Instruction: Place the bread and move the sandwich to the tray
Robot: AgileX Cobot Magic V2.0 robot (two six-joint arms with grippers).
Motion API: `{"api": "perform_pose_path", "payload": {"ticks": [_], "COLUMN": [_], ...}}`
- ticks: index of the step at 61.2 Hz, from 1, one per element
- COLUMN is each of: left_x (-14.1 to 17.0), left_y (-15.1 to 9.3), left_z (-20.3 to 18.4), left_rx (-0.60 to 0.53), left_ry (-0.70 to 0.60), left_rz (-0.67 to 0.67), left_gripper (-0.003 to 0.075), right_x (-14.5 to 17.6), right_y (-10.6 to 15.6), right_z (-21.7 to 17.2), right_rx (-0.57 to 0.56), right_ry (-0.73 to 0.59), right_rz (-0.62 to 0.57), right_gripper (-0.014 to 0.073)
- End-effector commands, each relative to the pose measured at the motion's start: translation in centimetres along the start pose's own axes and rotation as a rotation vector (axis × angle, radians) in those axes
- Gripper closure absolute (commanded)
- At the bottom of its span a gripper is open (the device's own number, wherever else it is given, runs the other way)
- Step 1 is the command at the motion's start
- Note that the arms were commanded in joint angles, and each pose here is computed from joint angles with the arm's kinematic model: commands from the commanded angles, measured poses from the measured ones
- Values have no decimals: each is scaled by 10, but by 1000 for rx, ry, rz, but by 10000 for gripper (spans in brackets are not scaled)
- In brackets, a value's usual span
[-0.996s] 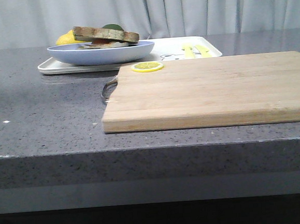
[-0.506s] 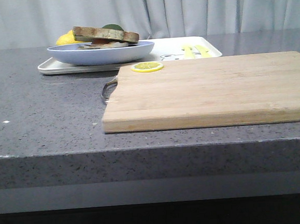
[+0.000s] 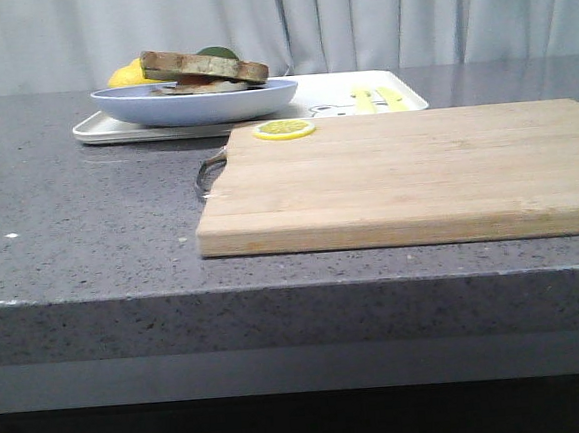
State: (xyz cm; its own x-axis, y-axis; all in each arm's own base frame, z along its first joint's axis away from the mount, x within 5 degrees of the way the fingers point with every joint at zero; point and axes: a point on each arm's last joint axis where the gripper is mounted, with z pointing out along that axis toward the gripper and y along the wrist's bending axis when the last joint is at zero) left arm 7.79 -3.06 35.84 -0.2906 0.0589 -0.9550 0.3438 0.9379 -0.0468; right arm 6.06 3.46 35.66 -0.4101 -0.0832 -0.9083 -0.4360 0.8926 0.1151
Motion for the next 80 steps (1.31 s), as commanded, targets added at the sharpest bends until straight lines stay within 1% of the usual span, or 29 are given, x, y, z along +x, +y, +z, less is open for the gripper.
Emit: {"api": "perform_pose_path", "payload": {"ticks": [1,20,22,26,28,33,37,40,43,68,71,80], "left_x": [-14,-14,-14,-14,-14,-15,-15,-15,-15,-15,-14,3], "left_y": [0,0,0,0,0,0,0,0,0,0,-1,-2], "left_z": [-3,-3,-3,-3,-3,-4,-4,-4,-3,-3,-7,-17], "left_rx": [-3,-3,-3,-3,-4,-5,-6,-6,-5,-5,1,-18], "left_ry": [-99,-100,-100,-100,-103,-107,-108,-108,-105,-107,-122,-150], "left_rz": [-10,-11,-11,-11,-11,-11,-11,-11,-13,-13,-9,-8], "left_gripper": [387,388,391,431,470,561,647,699,742,741,741,741], "right_x": [-13,-13,-13,-13,-13,-13,-13,-13,-13,-12,-12,-12], "right_y": [1,1,1,1,1,1,1,1,1,1,1,1], "right_z": [-4,-4,-4,-4,-4,-4,-4,-4,-4,-4,-4,-4], "right_rx": [1,-4,-4,-4,-4,-4,-4,-4,-4,-3,-3,-5], "right_ry": [-96,-97,-97,-96,-96,-95,-94,-94,-93,-90,-90,-90], "right_rz": [-5,0,0,0,0,0,0,0,0,0,0,1], "right_gripper": [201,211,237,328,396,526,618,670,659,664,664,664]}}
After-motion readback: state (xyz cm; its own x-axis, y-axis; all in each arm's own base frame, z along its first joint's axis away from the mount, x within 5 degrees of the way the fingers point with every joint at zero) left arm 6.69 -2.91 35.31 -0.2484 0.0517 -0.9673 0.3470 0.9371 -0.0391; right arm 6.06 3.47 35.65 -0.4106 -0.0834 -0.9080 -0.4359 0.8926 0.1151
